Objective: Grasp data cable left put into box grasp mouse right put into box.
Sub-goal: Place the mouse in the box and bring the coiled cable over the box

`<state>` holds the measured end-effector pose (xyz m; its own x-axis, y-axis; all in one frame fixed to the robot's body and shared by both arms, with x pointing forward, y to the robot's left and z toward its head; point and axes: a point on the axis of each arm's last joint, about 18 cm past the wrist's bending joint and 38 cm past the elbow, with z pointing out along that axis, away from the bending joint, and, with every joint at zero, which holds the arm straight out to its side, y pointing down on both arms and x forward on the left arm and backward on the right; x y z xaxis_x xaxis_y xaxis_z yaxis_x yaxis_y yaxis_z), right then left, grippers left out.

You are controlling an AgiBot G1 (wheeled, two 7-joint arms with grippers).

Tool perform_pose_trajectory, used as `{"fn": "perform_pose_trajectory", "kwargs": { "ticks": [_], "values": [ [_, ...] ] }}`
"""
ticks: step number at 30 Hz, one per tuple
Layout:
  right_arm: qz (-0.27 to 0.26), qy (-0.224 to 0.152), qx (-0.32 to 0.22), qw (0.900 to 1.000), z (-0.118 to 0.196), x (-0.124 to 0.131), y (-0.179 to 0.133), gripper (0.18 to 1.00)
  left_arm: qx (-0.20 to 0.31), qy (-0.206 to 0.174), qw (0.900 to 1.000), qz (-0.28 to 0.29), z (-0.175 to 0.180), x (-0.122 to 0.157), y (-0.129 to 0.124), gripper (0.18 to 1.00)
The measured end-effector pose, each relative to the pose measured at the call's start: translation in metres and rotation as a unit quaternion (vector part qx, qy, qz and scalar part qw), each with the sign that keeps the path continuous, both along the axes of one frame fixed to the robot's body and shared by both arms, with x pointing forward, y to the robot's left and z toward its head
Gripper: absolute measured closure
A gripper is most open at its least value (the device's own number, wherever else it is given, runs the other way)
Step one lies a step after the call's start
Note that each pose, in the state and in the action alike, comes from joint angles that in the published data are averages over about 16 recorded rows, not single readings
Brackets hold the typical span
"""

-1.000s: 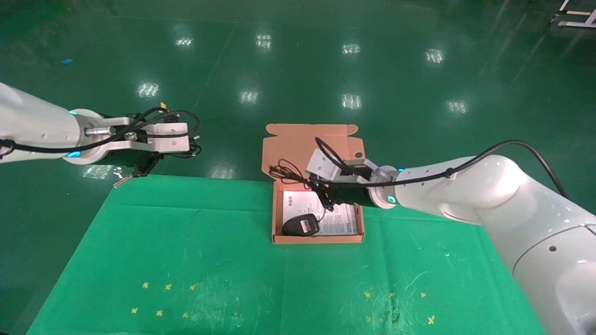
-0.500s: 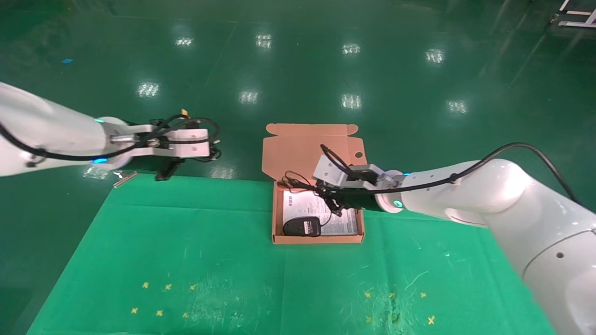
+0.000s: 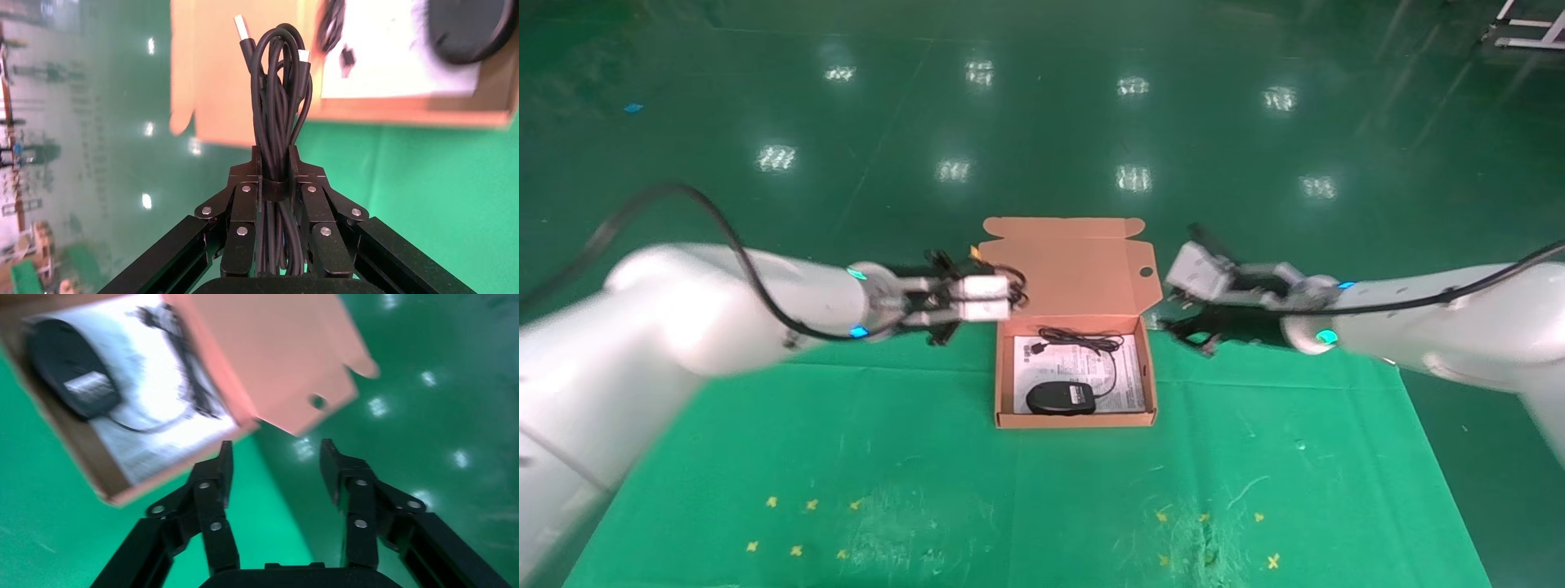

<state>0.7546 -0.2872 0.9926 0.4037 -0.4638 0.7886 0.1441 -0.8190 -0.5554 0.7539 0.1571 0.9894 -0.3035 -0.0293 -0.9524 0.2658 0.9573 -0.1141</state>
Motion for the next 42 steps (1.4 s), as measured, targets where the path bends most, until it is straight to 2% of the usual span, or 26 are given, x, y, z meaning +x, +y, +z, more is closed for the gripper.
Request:
{"fn": "perform_pose_trajectory", "kwargs": {
  "ticks": [9, 16, 22, 34, 42],
  "values": [
    [-0.026, -0.026, 0.008, 0.999, 0.025, -0.013, -0.04, 0.507, 0.004, -0.024, 0.9982, -0.056, -0.026, 0.007, -0.037, 0.929],
    [-0.032, -0.037, 0.011, 0.999, 0.035, -0.023, -0.052, 0.357, 0.005, -0.026, 0.9955, -0.091, -0.036, 0.002, -0.056, 0.93],
    [-0.034, -0.042, 0.013, 0.998, 0.039, -0.028, -0.057, 0.265, 0.01, -0.025, 0.9934, -0.111, -0.041, -0.002, -0.066, 0.93],
    [-0.034, -0.044, 0.013, 0.998, 0.04, -0.03, -0.058, 0.184, 0.015, -0.028, 0.9918, -0.124, -0.042, -0.005, -0.072, 0.915],
    [-0.034, -0.046, 0.013, 0.998, 0.042, -0.03, -0.058, 0.178, 0.012, -0.032, 0.9921, -0.121, -0.037, -0.005, -0.066, 0.852]
  ]
}}
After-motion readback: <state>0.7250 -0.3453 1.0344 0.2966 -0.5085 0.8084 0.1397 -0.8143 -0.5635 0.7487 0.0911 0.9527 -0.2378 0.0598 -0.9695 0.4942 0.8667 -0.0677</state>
